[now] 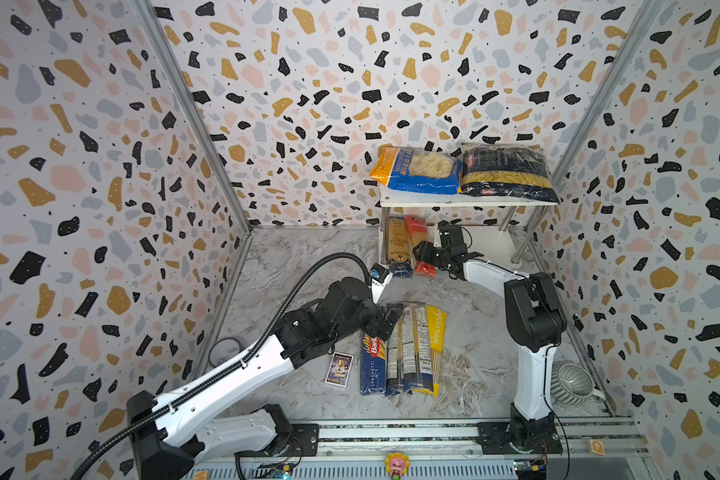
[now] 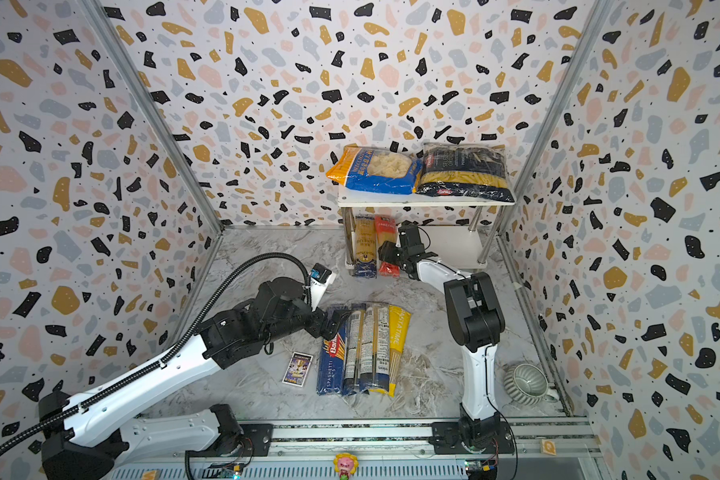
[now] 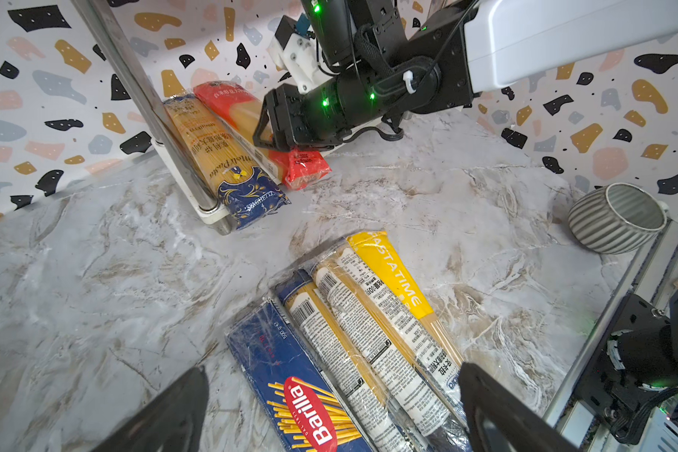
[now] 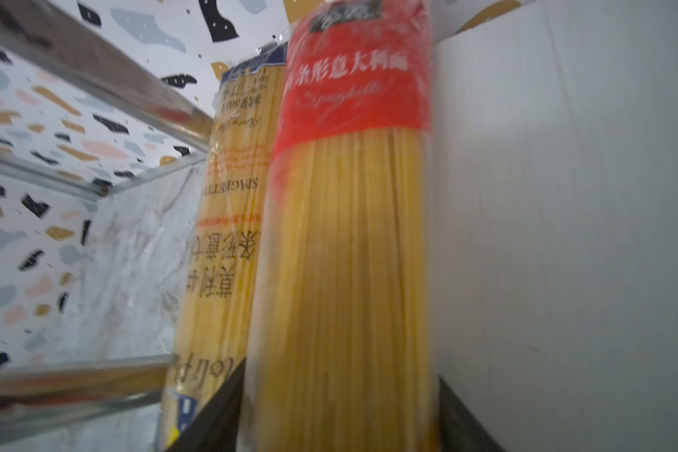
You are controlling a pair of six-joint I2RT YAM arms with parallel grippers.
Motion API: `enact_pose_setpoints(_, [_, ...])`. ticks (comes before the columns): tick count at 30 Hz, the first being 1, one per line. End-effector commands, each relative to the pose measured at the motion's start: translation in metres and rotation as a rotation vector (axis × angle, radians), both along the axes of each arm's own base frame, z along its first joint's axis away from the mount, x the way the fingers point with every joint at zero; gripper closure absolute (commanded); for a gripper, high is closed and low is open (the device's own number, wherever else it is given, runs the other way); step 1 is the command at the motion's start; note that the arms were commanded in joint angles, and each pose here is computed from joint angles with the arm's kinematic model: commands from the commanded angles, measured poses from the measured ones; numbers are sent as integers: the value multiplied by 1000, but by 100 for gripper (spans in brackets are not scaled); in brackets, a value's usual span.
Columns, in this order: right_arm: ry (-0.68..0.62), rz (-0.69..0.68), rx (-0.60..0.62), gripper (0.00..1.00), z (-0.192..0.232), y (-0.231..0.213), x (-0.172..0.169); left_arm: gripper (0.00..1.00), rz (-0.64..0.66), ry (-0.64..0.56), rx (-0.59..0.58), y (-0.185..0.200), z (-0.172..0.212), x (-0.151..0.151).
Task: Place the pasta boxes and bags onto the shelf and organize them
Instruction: 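Lift the red spaghetti pack upright and set it beside the first pack, then open the right gripper and pull back toward the floor pile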
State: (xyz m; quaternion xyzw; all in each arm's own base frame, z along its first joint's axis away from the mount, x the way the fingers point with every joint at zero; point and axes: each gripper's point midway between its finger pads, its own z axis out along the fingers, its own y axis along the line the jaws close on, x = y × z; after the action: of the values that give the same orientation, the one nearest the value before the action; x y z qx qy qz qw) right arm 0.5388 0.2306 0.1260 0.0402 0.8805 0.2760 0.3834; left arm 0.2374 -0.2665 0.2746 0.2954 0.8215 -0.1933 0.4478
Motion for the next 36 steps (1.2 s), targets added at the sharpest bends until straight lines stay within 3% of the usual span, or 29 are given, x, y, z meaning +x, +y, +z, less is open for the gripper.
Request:
enact_pose_setpoints(1, [-156, 18, 52, 31, 67, 11, 12, 0, 5, -36, -11, 2, 5, 0])
enact_pose_setpoints(9, [-143, 22, 49, 28, 70, 11, 8, 1, 13, -46, -15, 6, 6, -1])
enact_pose_setpoints(21, [-82, -15, -34, 38, 50, -2, -10, 1, 21, -44, -32, 12, 7, -5])
enact_pose_setpoints(30, [-84, -13, -64, 33, 54, -8, -25, 1, 43, -42, -47, 17, 9, -6])
enact_pose_setpoints(36, [-102, -9, -107, 31, 67, -14, -59, 0, 68, -25, -62, 25, 4, -10])
